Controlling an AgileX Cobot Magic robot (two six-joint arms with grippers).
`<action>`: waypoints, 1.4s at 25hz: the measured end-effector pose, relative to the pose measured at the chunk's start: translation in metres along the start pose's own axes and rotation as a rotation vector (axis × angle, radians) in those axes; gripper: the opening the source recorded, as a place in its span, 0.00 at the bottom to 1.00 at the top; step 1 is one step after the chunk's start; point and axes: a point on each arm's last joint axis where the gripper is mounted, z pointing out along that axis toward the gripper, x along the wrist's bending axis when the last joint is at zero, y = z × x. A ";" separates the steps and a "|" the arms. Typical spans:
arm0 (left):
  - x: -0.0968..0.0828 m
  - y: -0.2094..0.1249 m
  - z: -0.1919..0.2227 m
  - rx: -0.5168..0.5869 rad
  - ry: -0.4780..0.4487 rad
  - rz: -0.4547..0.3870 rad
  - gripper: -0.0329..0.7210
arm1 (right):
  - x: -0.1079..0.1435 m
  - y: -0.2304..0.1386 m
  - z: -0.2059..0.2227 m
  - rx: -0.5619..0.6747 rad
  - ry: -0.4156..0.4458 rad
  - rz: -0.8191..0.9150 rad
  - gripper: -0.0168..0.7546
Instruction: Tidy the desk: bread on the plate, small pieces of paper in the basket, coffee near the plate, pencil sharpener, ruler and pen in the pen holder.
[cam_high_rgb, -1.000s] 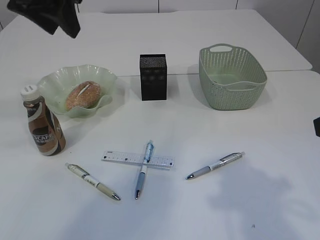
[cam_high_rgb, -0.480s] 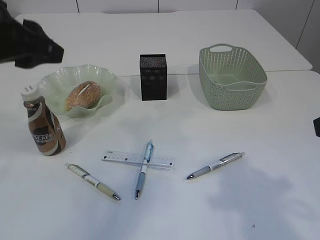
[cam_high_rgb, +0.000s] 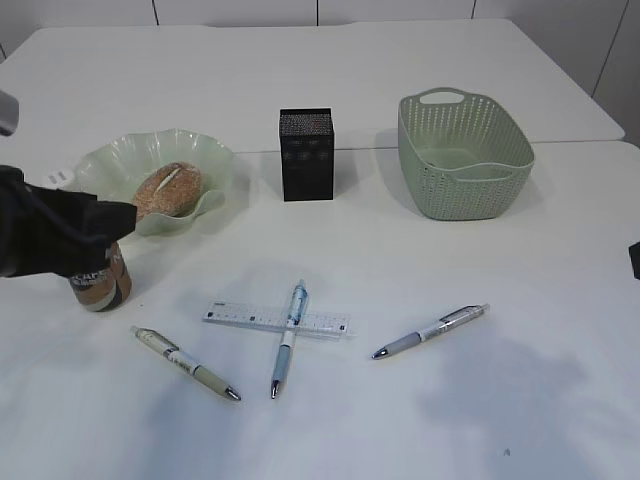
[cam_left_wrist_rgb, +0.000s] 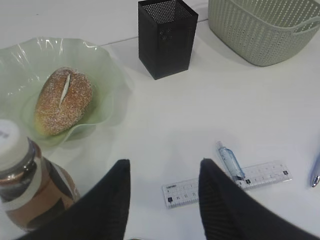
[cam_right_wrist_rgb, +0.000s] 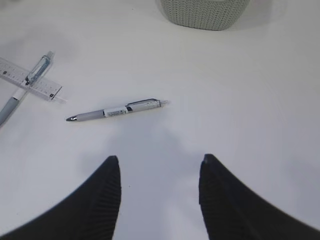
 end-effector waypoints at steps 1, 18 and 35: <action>0.000 -0.004 0.000 -0.011 -0.002 -0.004 0.46 | 0.000 0.000 0.000 0.002 0.000 0.000 0.55; 0.001 -0.012 -0.002 -0.002 -0.001 -0.005 0.46 | 0.000 -0.002 0.000 0.017 -0.002 0.000 0.55; 0.001 -0.013 -0.002 0.002 -0.001 -0.005 0.46 | 0.000 -0.002 0.000 0.020 -0.003 -0.001 0.55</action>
